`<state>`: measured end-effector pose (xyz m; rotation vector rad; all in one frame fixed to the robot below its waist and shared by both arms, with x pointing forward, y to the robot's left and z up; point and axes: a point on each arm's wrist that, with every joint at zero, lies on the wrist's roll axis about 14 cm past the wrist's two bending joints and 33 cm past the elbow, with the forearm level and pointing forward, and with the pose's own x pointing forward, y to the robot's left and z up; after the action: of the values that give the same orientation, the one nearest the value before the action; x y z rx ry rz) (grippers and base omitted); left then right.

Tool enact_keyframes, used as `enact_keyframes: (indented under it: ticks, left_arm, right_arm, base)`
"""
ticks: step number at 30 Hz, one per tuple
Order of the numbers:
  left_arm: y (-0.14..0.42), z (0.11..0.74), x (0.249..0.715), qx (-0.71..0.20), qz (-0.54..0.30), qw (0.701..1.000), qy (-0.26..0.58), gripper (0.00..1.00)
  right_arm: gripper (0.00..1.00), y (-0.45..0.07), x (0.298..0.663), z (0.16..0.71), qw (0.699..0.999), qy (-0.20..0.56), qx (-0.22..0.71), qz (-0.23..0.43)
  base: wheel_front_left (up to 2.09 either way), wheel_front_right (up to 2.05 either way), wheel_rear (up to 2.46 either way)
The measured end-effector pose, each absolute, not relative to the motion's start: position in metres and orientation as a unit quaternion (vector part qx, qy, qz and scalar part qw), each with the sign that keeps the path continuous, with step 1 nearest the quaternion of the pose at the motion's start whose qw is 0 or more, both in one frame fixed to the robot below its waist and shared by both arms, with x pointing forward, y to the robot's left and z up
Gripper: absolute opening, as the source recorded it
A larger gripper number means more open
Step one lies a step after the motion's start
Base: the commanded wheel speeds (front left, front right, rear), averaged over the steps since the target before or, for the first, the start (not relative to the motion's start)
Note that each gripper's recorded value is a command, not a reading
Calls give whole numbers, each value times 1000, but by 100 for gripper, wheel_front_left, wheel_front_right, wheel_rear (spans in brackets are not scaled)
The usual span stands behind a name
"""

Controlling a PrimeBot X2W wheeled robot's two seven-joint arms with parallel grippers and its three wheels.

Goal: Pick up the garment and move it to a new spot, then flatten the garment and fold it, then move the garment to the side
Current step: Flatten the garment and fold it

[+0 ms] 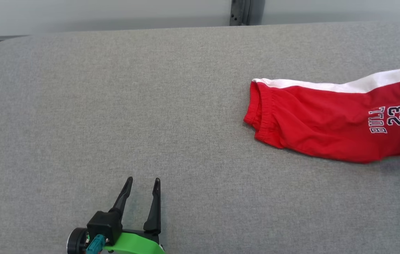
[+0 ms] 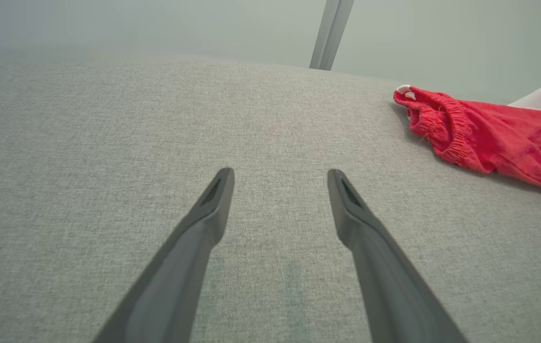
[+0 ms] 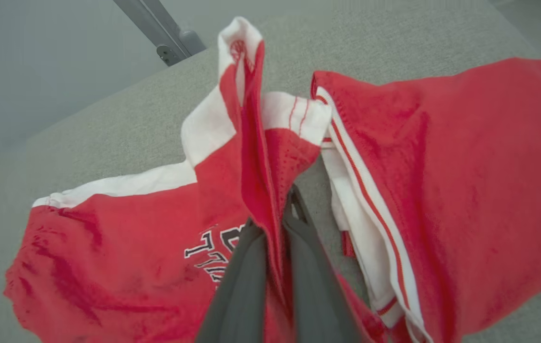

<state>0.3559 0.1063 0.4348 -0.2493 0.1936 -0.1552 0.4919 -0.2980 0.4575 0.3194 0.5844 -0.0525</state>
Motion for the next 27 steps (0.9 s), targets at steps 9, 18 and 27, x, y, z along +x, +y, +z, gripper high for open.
enact_keyframes:
  ticks: [9, 18, 27]
  left_arm:
    - [94, 447, 346, -132, -90, 984, 80, 100]
    - [77, 444, 347, -137, -112, 981, 86, 100]
    - [98, 429, 346, -138, -68, 982, 106, 100]
  right_arm:
    - [0, -193, 495, 515, 949, 228, 190, 105]
    - [0, -103, 501, 498, 939, 228, 208, 152]
    - [0, -68, 529, 463, 938, 238, 200, 153]
  base:
    - [0, 0, 0]
    - [0, 0, 0]
    - [0, 0, 0]
